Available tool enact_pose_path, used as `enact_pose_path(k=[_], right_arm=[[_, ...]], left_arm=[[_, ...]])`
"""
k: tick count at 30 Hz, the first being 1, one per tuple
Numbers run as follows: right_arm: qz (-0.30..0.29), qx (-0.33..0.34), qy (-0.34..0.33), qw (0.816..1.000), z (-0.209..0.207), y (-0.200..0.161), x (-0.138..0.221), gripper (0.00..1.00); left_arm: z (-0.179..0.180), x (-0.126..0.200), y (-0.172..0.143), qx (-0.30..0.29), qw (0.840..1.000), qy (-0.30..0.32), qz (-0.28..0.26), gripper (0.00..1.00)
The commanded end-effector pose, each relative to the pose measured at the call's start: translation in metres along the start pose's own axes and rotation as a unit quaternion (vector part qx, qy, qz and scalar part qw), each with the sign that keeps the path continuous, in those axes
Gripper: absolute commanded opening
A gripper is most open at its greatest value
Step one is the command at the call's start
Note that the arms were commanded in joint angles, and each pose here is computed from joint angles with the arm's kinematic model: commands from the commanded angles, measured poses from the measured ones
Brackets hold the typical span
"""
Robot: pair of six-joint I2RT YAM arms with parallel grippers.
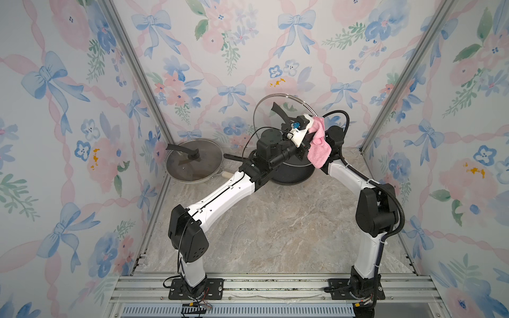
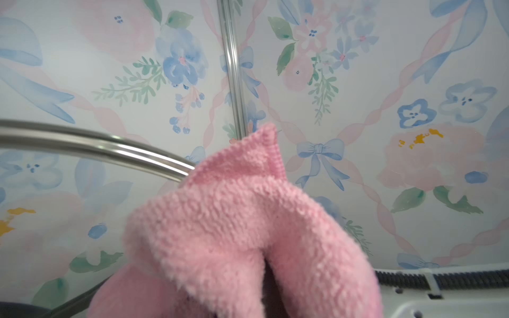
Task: Wipe the pot lid with a cloth
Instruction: Wipe the pot lid.
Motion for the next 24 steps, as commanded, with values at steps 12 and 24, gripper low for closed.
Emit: enact_pose_path(k=[12,24], right_arm=[[0.039,0.088,0.083,0.992,0.087,-0.055,-0.001,0.0],[0.041,0.073,0.07,0.994,0.066,-0.051,-0.007,0.0]], left_arm=[[0.159,0.075,-0.067,0.007,0.962,0.264,0.074,0.05],[-0.015,0.029,0.076,-0.053,0.992,0.005,-0.112,0.06]])
Point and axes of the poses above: each gripper's point midway between its finger pads, its own x axis back along the fingers, its own z axis along the line the jaws close on, y = z × x, the point moved 1 cm from there along x, back along the fingers, and after that the axes turned 3 degrees about -x, right-handed, at the moved point
